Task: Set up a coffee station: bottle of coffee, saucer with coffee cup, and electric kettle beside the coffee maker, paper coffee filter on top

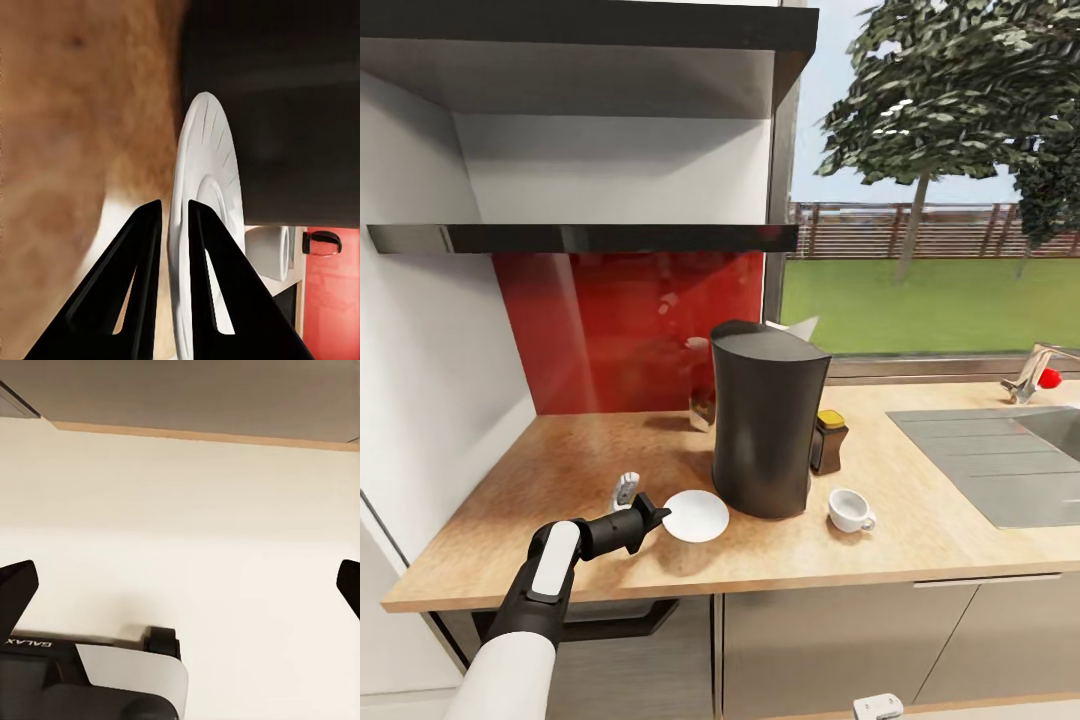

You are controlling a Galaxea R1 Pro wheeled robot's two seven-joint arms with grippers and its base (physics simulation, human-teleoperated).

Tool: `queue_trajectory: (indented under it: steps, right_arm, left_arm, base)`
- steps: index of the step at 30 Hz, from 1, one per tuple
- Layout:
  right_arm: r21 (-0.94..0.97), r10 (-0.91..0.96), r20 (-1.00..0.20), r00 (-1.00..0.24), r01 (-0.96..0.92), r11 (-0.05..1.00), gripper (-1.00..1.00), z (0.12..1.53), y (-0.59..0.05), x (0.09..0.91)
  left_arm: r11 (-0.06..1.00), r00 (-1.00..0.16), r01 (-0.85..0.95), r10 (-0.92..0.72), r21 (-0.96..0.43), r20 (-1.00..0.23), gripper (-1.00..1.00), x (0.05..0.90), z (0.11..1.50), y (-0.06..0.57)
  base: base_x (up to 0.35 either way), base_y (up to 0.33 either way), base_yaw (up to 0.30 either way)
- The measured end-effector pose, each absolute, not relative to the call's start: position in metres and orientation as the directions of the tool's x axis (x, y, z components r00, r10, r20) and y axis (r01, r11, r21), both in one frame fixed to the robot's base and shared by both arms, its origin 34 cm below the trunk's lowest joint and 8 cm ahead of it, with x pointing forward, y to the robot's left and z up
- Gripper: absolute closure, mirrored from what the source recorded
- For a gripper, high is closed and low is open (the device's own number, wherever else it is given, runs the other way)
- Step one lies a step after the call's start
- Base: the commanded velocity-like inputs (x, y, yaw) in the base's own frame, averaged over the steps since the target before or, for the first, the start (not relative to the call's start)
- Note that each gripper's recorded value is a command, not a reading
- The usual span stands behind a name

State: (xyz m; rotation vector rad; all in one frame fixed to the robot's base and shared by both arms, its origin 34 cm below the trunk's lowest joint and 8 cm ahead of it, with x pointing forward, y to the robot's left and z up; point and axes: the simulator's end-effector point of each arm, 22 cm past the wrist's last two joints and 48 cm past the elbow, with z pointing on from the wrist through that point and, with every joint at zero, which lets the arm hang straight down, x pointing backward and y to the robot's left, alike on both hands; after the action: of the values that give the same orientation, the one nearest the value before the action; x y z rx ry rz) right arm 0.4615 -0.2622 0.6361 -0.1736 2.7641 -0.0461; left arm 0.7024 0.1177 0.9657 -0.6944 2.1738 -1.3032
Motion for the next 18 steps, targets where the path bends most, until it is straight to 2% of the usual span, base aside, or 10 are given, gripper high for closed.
queue_trajectory:
  steps: [17, 18]
  right_arm:
    - [-0.055, -0.127, -0.36, -0.924, -0.115, 0.992, -1.0, 0.6359, -0.2622, 0.4612]
    - [-0.055, -0.127, -0.36, -0.924, -0.115, 0.992, -1.0, 0.6359, -0.2622, 0.4612]
  left_arm:
    - [0.408, -0.744, -0.162, -0.649, -0.899, -0.16, 1.0, 0.702, 0.9664, 0.1128]
    - [0.408, -0.744, -0.162, -0.649, -0.899, -0.16, -1.0, 0.7022, 0.9665, 0.1129]
  base:
    - [0.0, 0.0, 0.0]
    - [0.0, 0.0, 0.0]
